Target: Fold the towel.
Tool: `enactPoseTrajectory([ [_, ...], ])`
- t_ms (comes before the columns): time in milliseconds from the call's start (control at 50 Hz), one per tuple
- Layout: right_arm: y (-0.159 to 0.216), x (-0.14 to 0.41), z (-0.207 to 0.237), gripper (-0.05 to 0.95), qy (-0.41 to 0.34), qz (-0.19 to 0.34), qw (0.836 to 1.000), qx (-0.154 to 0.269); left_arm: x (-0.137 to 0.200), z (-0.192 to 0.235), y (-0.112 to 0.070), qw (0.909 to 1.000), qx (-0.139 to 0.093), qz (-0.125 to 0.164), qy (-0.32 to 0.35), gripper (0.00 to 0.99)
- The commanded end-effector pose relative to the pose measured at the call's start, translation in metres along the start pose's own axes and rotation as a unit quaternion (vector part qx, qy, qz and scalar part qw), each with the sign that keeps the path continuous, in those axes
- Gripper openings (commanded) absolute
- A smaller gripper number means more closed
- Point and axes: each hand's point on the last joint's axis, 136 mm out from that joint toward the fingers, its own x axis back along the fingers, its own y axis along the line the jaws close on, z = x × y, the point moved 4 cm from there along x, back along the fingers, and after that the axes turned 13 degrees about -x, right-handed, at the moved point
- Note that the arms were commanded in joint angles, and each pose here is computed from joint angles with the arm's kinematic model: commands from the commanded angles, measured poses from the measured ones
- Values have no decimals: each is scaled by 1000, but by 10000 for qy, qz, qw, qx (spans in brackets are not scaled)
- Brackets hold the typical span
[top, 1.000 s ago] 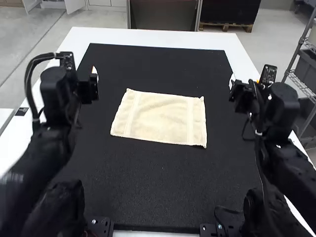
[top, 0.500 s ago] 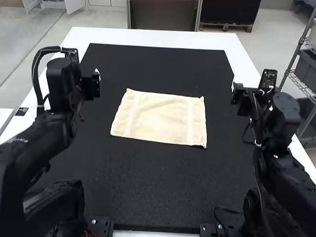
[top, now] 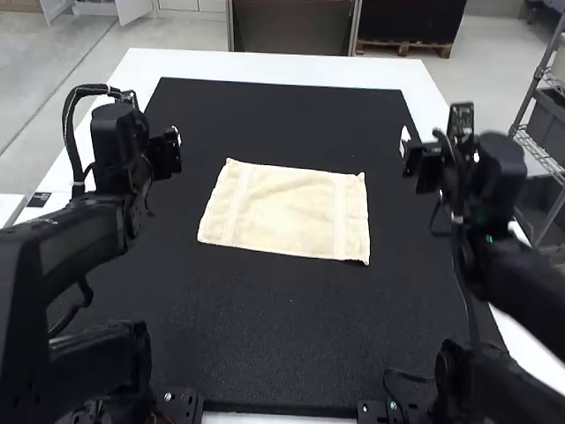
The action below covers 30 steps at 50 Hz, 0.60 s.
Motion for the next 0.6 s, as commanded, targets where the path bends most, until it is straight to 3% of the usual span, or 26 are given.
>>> enactPoseTrajectory([
  [0,5,-21,8,907,416,-299,9981,-333,-1,-17,2,9996,-139,32,-235,921],
  [140,7,-38,29,903,884,-463,9940,-437,-2,-19,2,9990,-337,36,-283,920],
  [400,7,-57,55,900,1336,-577,9881,-495,-5,-28,-2,9978,-351,146,-539,848],
  [500,6,-60,56,902,1282,-555,9893,-423,-8,-25,-7,9938,-982,220,-475,898],
  [580,0,-59,55,908,1150,-352,9922,-340,-13,-22,-11,9924,-1113,284,-446,939],
])
